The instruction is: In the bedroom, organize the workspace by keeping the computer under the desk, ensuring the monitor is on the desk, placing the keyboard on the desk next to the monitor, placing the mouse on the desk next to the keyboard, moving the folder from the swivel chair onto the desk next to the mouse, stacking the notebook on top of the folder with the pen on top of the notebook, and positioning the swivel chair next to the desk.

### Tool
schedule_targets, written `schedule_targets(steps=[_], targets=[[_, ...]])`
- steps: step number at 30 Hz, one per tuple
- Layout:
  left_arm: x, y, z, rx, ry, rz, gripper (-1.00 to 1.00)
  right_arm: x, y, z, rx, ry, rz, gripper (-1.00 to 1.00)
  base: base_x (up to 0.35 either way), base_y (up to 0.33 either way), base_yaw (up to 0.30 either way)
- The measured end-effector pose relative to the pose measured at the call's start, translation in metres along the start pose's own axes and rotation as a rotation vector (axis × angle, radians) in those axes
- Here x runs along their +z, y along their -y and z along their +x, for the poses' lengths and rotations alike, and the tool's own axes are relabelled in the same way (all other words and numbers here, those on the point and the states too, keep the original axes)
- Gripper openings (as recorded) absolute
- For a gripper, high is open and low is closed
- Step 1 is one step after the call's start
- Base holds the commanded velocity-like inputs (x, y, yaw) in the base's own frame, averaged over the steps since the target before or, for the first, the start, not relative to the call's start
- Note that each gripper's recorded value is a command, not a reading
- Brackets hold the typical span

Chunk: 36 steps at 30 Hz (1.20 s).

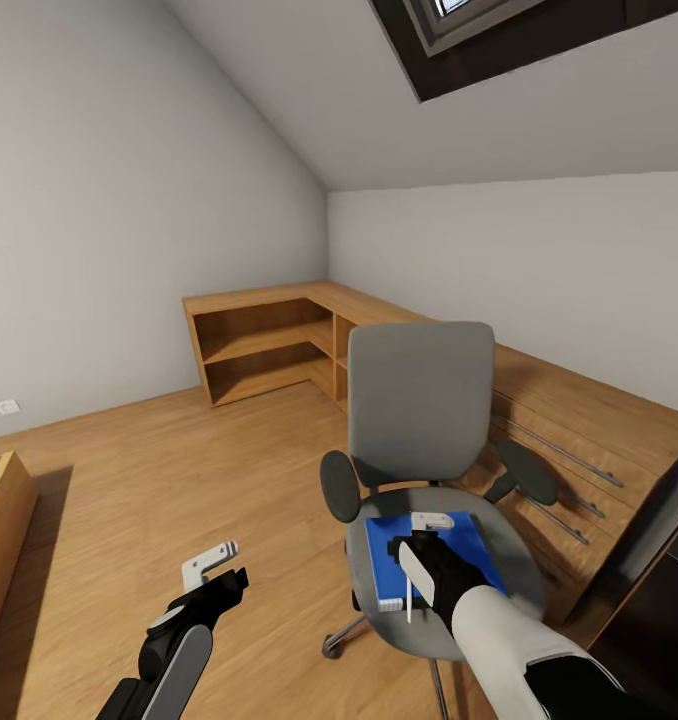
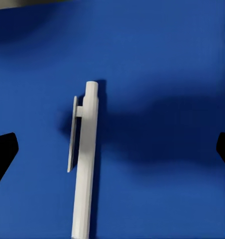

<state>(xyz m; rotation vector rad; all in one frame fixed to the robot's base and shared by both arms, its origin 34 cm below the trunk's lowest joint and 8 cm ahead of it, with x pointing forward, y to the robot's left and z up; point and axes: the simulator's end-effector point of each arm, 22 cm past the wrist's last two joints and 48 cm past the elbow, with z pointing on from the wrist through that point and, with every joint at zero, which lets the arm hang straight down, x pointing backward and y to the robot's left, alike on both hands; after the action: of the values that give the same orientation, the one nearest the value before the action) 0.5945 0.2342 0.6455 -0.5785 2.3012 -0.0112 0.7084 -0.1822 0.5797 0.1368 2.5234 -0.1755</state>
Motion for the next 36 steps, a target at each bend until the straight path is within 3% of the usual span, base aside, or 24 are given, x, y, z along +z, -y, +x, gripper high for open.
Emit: schedule_targets(steps=[27, 36], targets=[[0.0, -0.0001, -0.0001, 0.0, 0.0, 0.0, 1.0, 0.0002, 0.002, 0.0011, -0.002, -0.002, 0.01, 1.0, 0.0, 0.0, 0.0], [0.0073, -0.0027, 0.0088, 0.0, 0.001, 0.0, 1.0, 0.0088, 0.0011, 0.009, -0.002, -0.001, 0.009, 1.0, 0.0, 0.0, 0.0]])
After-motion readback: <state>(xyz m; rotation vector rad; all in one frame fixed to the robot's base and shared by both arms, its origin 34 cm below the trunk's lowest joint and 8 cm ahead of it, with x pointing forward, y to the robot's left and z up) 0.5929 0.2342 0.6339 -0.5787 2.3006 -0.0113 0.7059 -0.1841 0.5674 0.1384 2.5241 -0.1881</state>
